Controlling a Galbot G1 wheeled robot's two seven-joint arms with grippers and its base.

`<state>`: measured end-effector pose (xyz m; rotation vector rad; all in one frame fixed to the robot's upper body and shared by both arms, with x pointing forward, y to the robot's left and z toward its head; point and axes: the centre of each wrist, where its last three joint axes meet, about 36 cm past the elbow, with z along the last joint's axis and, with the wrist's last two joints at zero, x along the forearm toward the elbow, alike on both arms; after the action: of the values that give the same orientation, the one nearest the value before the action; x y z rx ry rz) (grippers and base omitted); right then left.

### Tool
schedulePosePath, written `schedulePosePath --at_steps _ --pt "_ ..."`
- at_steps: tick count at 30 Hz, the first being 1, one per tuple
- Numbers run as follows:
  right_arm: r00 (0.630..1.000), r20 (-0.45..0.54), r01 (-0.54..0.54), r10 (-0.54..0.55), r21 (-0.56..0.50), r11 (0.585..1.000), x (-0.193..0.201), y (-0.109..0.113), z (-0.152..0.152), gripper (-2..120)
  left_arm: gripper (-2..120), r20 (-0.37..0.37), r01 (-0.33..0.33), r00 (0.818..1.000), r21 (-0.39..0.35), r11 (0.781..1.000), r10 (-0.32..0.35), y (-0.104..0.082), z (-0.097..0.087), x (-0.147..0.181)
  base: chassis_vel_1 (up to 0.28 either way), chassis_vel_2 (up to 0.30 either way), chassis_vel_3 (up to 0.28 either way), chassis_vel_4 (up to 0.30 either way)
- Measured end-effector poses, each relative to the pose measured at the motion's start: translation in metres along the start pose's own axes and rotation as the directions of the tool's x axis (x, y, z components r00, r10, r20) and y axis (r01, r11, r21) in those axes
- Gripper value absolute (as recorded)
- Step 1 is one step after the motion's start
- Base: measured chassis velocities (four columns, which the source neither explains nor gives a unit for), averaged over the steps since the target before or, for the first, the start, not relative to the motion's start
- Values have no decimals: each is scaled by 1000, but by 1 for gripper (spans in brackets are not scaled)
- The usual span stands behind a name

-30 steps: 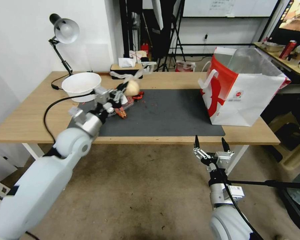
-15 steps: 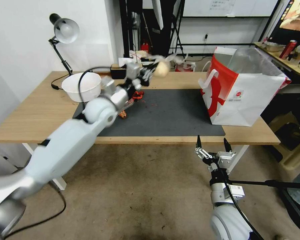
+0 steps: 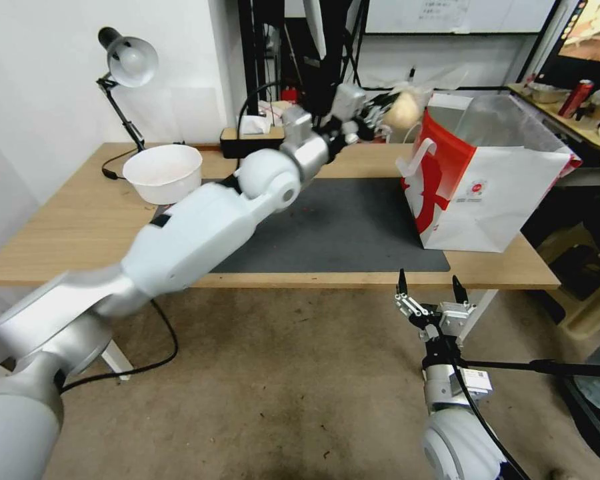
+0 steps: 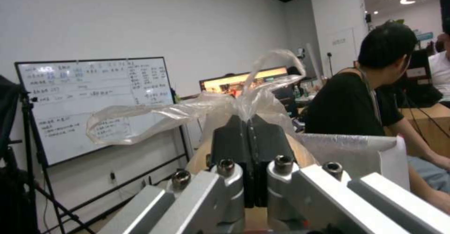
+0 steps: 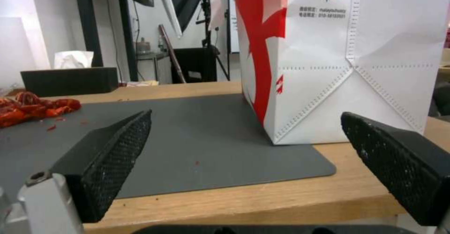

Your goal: Pick up the trash from the table and place it into the takeout bag.

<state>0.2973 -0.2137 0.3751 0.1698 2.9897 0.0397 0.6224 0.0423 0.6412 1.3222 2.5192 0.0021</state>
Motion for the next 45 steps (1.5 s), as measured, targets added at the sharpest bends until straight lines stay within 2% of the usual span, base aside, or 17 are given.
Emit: schedulePosePath --at_steps 6,14,20,27,31,38,42,45 --pt "1000 5 -6 6 -5 1000 -2 0 -1 100 0 -1 -21 1000 -15 1000 21 -4 -9 -31 0 0 0 0" --pt "1000 5 -12 12 -11 1000 -3 2 0 100 0 -11 -53 999 -29 998 53 -11 -9 -60 0 0 0 0" --pt "1000 9 -18 18 -16 1000 -2 3 1 100 0 -28 -89 996 -30 996 88 -24 -6 -83 0 0 0 0" --pt "1000 9 -21 22 -18 1000 -1 4 2 100 0 -45 -133 990 -28 991 132 -49 -1 -115 0 0 0 0" --pt "1000 12 -22 23 -21 1000 -1 5 1 100 0 -62 -142 988 -22 990 140 -54 2 -129 0 0 0 0" --pt "1000 13 -19 19 -20 1000 0 6 4 100 0 -131 -137 982 9 991 137 -56 11 -134 0 0 0 0" --pt "1000 13 -19 19 -19 1000 0 6 6 100 1 -143 -128 981 9 992 128 -53 14 -133 0 0 0 0" --pt "1000 14 -20 20 -19 1000 -1 5 6 100 10 -145 -124 982 8 992 124 -53 14 -133 0 0 0 0"
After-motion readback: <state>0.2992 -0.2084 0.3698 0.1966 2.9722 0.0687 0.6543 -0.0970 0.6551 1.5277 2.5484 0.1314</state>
